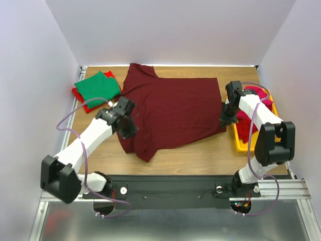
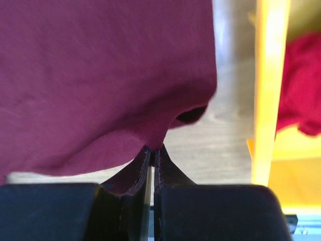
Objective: Fold and stack the t-shirts
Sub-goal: Fold the tshirt
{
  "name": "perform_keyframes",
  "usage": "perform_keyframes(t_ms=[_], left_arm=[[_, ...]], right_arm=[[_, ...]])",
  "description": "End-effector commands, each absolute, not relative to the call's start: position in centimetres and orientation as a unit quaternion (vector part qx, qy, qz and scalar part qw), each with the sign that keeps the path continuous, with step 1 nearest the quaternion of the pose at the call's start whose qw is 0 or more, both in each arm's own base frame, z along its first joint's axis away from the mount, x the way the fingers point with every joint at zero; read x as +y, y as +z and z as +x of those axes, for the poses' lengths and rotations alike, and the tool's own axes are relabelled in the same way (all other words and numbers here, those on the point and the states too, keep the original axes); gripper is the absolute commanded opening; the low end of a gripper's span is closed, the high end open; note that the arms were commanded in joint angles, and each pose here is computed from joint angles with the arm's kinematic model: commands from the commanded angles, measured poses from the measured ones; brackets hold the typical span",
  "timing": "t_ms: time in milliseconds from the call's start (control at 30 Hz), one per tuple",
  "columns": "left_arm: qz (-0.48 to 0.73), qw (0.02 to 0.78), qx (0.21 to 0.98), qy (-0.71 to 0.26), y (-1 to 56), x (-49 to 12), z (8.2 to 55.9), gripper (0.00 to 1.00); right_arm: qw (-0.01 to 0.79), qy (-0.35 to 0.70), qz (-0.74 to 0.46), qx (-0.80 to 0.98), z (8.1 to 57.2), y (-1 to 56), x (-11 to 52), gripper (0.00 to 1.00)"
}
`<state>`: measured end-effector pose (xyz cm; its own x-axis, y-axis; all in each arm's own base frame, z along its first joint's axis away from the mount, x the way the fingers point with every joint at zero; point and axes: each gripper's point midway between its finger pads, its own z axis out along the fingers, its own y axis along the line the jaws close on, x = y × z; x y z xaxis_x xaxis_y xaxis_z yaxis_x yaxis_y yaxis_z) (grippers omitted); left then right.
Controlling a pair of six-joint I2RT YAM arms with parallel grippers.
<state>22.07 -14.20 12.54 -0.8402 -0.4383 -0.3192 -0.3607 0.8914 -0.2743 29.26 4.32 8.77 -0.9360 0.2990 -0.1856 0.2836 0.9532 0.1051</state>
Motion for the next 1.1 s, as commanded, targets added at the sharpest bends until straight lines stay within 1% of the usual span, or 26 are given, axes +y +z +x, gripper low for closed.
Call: perform_keyframes(t_ms=[0, 133, 167, 267, 300, 333, 400, 467, 500, 667, 700, 1067], left_arm=[[-0.130, 0.237, 0.955, -0.123, 15.2, -14.7, 26.6, 0.00], [-0.107, 0.243, 0.958, -0.112, 15.4, -14.7, 29.4, 0.00], [-0.093, 0.245, 0.956, -0.130, 15.9, -15.6, 30.5, 0.00], [-0.073, 0.240, 0.959, -0.132, 15.7, -16.5, 32.6, 0.00], [-0.068, 0.250, 0.956, -0.138, 16.8, -17.0, 33.6, 0.00], [-0.064, 0.245, 0.958, -0.132, 16.3, -17.1, 34.2, 0.00], [-0.051, 0.261, 0.955, -0.129, 17.2, -17.3, 35.7, 0.00], [-0.047, 0.261, 0.957, -0.116, 16.7, -17.0, 36.9, 0.00], [-0.044, 0.277, 0.953, -0.112, 17.7, -16.8, 38.0, 0.00], [-0.038, 0.292, 0.950, -0.106, 18.2, -16.2, 41.2, 0.00], [-0.037, 0.304, 0.946, -0.108, 19.2, -16.2, 42.1, 0.00], [-0.021, 0.317, 0.942, -0.114, 19.0, -15.5, 46.3, 0.00]], right_arm=[[0.133, 0.040, 0.136, 0.981, 32.6, 9.6, 3.8, 0.00], [0.143, 0.040, 0.135, 0.980, 34.9, 9.5, 3.2, 0.00], [0.144, 0.041, 0.134, 0.980, 35.6, 9.2, 3.2, 0.00], [0.145, 0.043, 0.131, 0.980, 36.6, 9.0, 3.1, 0.00], [0.148, 0.045, 0.131, 0.979, 37.3, 9.0, 3.0, 0.00], [0.150, 0.045, 0.133, 0.979, 37.7, 9.0, 2.9, 0.00], [0.157, 0.046, 0.136, 0.977, 38.9, 9.2, 2.7, 0.00], [0.163, 0.047, 0.140, 0.975, 39.8, 9.3, 2.6, 0.00], [0.166, 0.051, 0.144, 0.974, 40.2, 9.5, 2.6, 0.00], [0.180, 0.063, 0.149, 0.970, 42.7, 9.9, 3.0, 0.00], [0.181, 0.067, 0.149, 0.970, 43.0, 9.9, 3.1, 0.00], [0.196, 0.072, 0.150, 0.966, 46.4, 9.7, 3.2, 0.00]])
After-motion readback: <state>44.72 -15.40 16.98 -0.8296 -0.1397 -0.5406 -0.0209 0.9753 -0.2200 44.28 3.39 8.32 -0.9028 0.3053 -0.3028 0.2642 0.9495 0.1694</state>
